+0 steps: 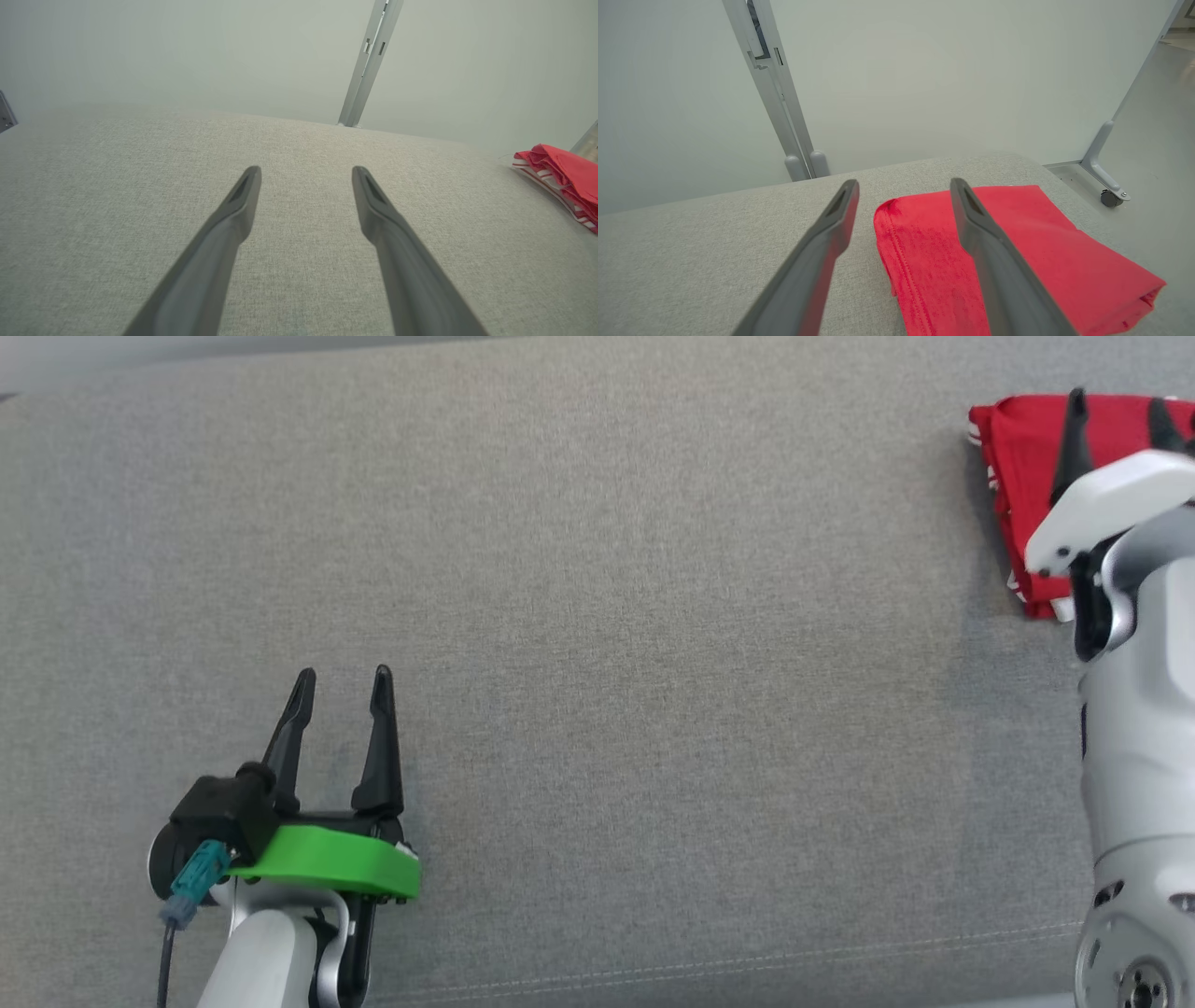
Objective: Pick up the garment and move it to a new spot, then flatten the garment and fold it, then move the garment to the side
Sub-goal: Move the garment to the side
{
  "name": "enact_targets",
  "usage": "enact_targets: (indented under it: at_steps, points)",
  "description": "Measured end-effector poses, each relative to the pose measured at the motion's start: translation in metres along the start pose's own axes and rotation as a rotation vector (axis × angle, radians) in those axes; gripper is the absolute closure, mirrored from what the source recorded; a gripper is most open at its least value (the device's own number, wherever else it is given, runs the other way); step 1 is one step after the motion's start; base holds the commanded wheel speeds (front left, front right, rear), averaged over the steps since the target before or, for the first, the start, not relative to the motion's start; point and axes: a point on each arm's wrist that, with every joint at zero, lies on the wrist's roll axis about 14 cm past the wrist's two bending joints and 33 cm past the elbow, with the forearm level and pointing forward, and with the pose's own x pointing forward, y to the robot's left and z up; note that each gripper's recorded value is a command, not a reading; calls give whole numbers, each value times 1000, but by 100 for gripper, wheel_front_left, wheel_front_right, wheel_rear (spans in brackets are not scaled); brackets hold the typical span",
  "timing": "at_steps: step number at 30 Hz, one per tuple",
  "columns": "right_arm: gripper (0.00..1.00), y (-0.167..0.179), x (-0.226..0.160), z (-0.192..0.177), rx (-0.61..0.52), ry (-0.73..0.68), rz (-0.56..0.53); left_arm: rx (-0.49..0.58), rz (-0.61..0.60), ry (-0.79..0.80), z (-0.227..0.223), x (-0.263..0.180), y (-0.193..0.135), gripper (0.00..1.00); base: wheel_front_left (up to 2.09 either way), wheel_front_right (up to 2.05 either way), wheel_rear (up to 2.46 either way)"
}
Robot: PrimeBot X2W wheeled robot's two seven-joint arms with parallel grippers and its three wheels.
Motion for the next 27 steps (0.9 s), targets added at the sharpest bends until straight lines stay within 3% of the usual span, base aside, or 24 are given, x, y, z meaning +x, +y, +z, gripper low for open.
enact_targets:
  at_steps: [10,19,27]
  points:
    - [0,49,-79,14,70,-158,187,8,165,-78,35,-44,31,0,0,0,0]
    - [0,79,-142,12,18,-224,319,72,156,-155,65,-78,40,0,0,0,0]
    - [0,89,-174,-1,16,-245,351,70,150,-163,63,-105,43,0,0,0,0]
